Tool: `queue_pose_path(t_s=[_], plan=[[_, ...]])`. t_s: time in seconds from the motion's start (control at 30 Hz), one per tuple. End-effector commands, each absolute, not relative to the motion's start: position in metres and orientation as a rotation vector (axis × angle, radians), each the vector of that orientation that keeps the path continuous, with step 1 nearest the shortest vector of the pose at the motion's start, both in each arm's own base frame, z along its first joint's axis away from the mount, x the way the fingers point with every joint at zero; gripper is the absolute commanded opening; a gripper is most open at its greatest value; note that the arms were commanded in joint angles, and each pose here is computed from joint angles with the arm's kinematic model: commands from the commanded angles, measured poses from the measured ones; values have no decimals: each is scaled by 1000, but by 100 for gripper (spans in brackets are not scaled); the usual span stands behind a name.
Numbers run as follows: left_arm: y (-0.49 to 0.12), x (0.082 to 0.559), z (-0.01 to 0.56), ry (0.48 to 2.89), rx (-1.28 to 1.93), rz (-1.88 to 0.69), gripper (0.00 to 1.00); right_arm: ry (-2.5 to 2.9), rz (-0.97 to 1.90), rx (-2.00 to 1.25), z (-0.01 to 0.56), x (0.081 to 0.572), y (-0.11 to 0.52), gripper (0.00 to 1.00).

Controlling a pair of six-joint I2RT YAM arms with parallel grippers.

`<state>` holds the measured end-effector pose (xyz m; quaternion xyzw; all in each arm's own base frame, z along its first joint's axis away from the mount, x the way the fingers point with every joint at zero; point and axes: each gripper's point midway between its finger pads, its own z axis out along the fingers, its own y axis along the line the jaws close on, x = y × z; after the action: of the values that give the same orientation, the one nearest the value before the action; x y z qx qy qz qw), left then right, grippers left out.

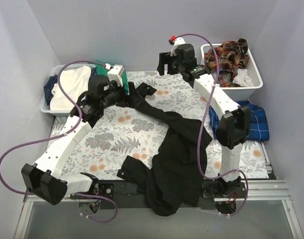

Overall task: Fold and stack the long sleeve shirts
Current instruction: Flatten the shirt out

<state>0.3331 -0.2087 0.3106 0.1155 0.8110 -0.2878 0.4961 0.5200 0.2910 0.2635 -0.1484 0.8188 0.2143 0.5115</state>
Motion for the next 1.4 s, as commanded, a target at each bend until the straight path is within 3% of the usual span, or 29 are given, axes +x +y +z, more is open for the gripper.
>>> queue_pose_path(t_s=[0.0,0.07,0.2,0.43,0.67,1.03,1.13,1.23,1.3,1.37], plan=[[-229,264,270,2146,415,-992,77,1970,322,-276,300,488,236,90],[-240,231,249,2205,499,-1162,78,2081,316,-321,255,461,228,89],[-255,182,219,2312,619,-1322,83,2193,320,-385,222,393,209,90],[-286,145,187,2367,758,-1436,85,2388,272,-471,152,312,182,91],[-301,147,139,2435,848,-1347,83,2426,324,-423,143,292,180,91],[-308,143,47,2744,771,-1040,79,2410,364,-391,145,278,176,90],[-318,136,42,2778,791,-1046,67,2400,353,-384,146,276,172,90],[-327,145,47,2761,794,-994,24,2389,333,-377,147,275,168,90],[-324,167,60,2719,733,-860,0,2377,320,-370,150,275,165,90],[-324,185,97,2613,670,-861,0,2364,309,-366,152,274,162,90]])
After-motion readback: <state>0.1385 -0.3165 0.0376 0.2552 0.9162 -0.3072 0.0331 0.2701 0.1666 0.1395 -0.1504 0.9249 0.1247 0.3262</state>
